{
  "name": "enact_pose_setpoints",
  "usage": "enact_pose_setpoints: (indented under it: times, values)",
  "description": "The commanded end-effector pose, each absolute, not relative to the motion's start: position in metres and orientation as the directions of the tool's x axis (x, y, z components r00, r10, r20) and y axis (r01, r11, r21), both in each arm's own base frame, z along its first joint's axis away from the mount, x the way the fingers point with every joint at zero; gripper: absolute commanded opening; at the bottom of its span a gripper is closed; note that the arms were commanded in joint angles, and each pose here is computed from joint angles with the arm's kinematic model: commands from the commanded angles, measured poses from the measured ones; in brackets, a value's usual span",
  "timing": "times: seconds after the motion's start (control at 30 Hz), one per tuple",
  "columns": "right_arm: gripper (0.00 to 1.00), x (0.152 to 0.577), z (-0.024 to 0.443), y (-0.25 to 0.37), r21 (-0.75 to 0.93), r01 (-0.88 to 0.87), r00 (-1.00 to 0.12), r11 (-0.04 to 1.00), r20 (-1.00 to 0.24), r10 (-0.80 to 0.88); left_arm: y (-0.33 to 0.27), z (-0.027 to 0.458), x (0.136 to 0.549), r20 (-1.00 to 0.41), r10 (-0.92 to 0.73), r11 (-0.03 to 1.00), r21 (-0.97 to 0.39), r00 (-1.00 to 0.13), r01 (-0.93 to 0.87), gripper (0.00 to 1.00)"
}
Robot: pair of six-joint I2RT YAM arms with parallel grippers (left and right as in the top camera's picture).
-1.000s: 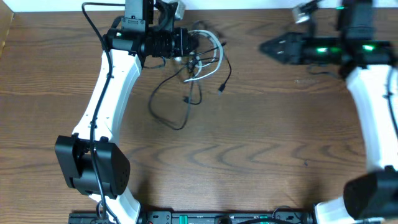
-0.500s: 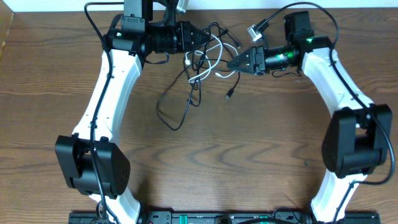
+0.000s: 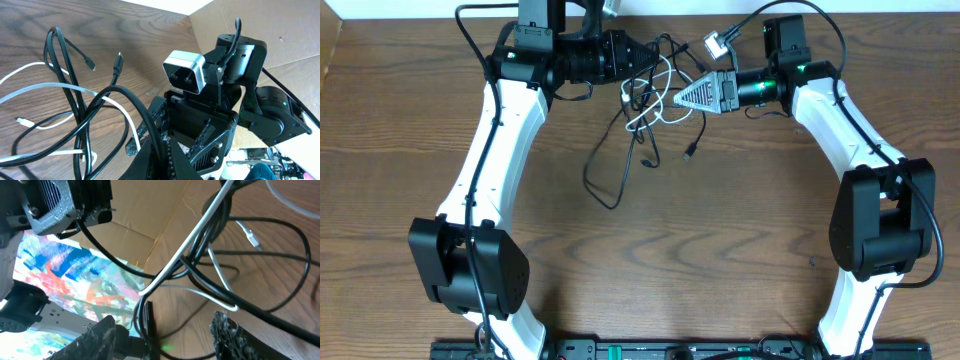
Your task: Untangle cables
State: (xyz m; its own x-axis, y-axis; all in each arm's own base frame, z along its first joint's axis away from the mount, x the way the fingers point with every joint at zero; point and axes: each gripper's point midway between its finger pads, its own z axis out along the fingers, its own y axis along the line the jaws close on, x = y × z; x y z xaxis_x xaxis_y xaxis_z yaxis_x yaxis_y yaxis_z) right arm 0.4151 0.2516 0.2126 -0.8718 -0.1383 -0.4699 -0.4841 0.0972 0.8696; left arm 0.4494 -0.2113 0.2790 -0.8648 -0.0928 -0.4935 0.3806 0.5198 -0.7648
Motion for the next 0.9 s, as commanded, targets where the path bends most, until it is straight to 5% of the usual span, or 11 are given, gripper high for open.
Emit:
enact_pose_setpoints:
  times: [0.0, 0.27, 0.57, 0.87]
  values:
    - [0.60, 0.409, 0.222, 0.261, 0.872, -0.487, -0.867, 0.055, -0.474, -0.155, -0.211, 0.279, 0.452, -0.495, -0.096, 0.518, -0.766, -0.864, 0.381, 0.07]
    - [0.61, 0.425, 0.228, 0.278, 0.861, -0.498, -0.865, 0.098, -0.486, -0.126, -0.210, 0.279, 0.452, -0.495, -0.097, 0.520, -0.765, -0.864, 0.380, 0.07]
    - [0.55, 0.442, 0.203, 0.308, 0.833, -0.468, -0.880, 0.297, -0.470, -0.069, -0.210, 0.279, 0.452, -0.484, -0.104, 0.518, -0.772, -0.869, 0.368, 0.08]
    - [0.18, 0.473, 0.150, 0.293, 0.711, -0.270, -0.903, 0.650, -0.421, 0.085, -0.210, 0.279, 0.452, -0.484, -0.104, 0.519, -0.772, -0.869, 0.368, 0.07]
